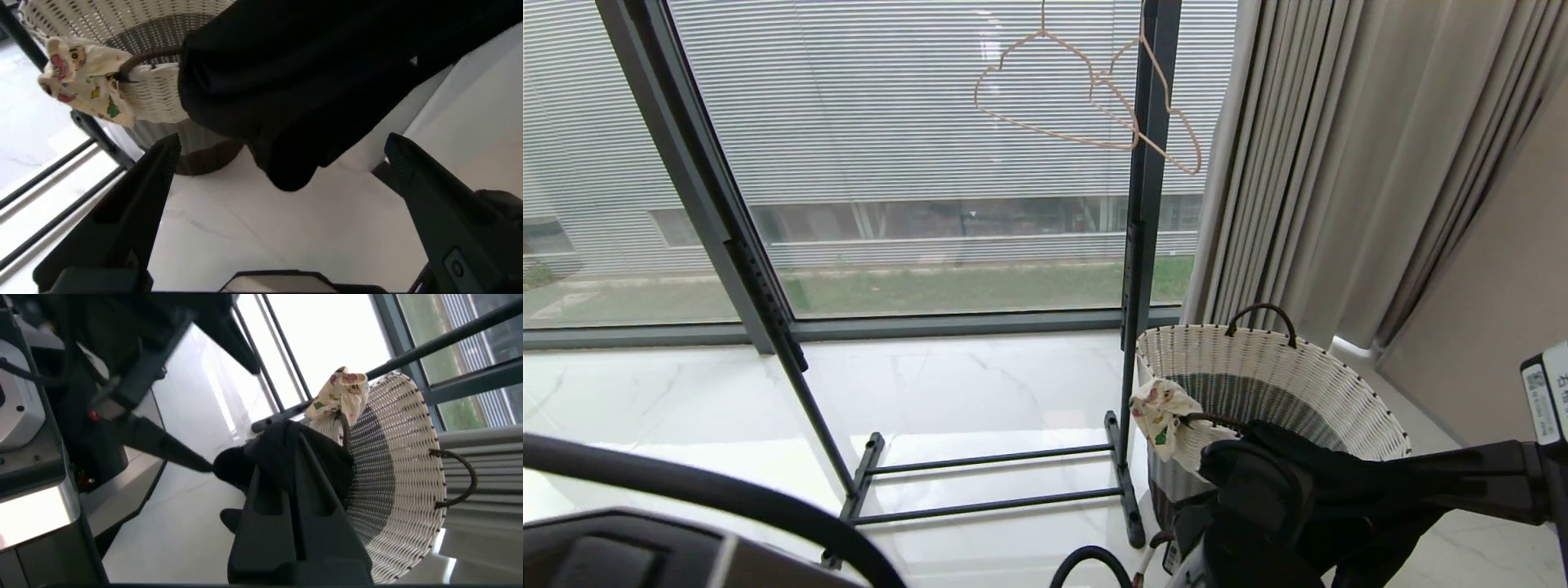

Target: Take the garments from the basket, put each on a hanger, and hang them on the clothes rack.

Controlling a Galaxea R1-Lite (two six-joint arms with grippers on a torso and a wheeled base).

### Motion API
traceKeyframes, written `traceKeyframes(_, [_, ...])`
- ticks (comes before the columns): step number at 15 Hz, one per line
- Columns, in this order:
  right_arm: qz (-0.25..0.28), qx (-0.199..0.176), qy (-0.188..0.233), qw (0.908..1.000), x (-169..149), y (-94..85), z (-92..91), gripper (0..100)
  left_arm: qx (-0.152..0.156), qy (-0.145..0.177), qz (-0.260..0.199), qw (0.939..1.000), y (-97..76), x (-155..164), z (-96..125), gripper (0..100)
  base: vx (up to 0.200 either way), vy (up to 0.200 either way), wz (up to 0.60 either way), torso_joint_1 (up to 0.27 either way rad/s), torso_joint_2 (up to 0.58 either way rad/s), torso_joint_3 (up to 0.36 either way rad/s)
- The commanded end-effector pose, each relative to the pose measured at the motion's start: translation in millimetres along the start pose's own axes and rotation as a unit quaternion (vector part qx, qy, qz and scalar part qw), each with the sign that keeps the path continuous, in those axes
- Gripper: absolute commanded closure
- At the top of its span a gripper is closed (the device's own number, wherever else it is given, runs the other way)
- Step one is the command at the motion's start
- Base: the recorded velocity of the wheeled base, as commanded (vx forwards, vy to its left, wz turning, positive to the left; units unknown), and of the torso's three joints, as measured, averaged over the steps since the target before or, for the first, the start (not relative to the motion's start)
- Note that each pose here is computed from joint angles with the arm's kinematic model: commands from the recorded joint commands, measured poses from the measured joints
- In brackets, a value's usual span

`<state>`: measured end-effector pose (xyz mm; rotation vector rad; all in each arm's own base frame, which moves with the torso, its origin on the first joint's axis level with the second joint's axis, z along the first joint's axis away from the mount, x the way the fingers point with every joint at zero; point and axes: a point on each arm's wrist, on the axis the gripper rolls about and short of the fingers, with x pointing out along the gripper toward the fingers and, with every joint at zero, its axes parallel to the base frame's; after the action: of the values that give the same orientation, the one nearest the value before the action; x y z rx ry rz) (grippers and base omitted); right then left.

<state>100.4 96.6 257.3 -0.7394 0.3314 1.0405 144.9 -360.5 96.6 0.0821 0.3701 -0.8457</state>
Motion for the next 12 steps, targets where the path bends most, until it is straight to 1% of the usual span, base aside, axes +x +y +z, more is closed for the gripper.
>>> traceKeyframes(1, [0.001, -0.002, -0.003, 1.0000, -0.9, 0.8, 0.4, 100, 0.001, 0.011, 0.015, 0.9998, 2.3, 37.3, -15.8, 0, 0.000, 0.000, 0.00, 0.000, 0.00, 0.000])
traceKeyframes(2, [0.001, -0.002, -0.002, 1.0000, -0.7, 1.0, 0.1, 100, 0.000, 0.014, 0.020, 0.9997, 5.4, 42.4, -18.9, 0, 0.000, 0.000, 0.00, 0.000, 0.00, 0.000])
traceKeyframes(4, [0.001, -0.002, -0.003, 1.0000, -0.9, 0.8, 0.4, 100, 0.016, 0.026, 0.032, 0.9990, 14.3, 46.5, -25.5, 0, 0.000, 0.000, 0.00, 0.000, 0.00, 0.000])
traceKeyframes(5, [0.000, -0.002, -0.003, 1.0000, -0.9, 0.7, 0.5, 100, 0.020, 0.026, 0.034, 0.9989, 16.3, 46.9, -25.5, 0, 0.000, 0.000, 0.00, 0.000, 0.00, 0.000])
traceKeyframes(7, [0.000, -0.002, -0.002, 1.0000, -0.5, 0.4, 0.4, 100, 0.018, 0.023, 0.037, 0.9989, 19.4, 45.6, -22.3, 0, 0.000, 0.000, 0.00, 0.000, 0.00, 0.000])
traceKeyframes(10, [-0.002, 0.013, 0.005, 0.9999, 2.7, -1.8, -0.4, 100, 0.020, 0.022, 0.030, 0.9991, 17.4, 28.9, -19.8, 0, 0.000, 0.000, 0.00, 0.000, 0.00, 0.000])
traceKeyframes(12, [-0.001, 0.021, 0.008, 0.9997, 4.5, -2.4, -0.6, 100, 0.017, 0.006, 0.021, 0.9996, 17.5, 14.4, -19.3, 0, 0.000, 0.000, 0.00, 0.000, 0.00, 0.000])
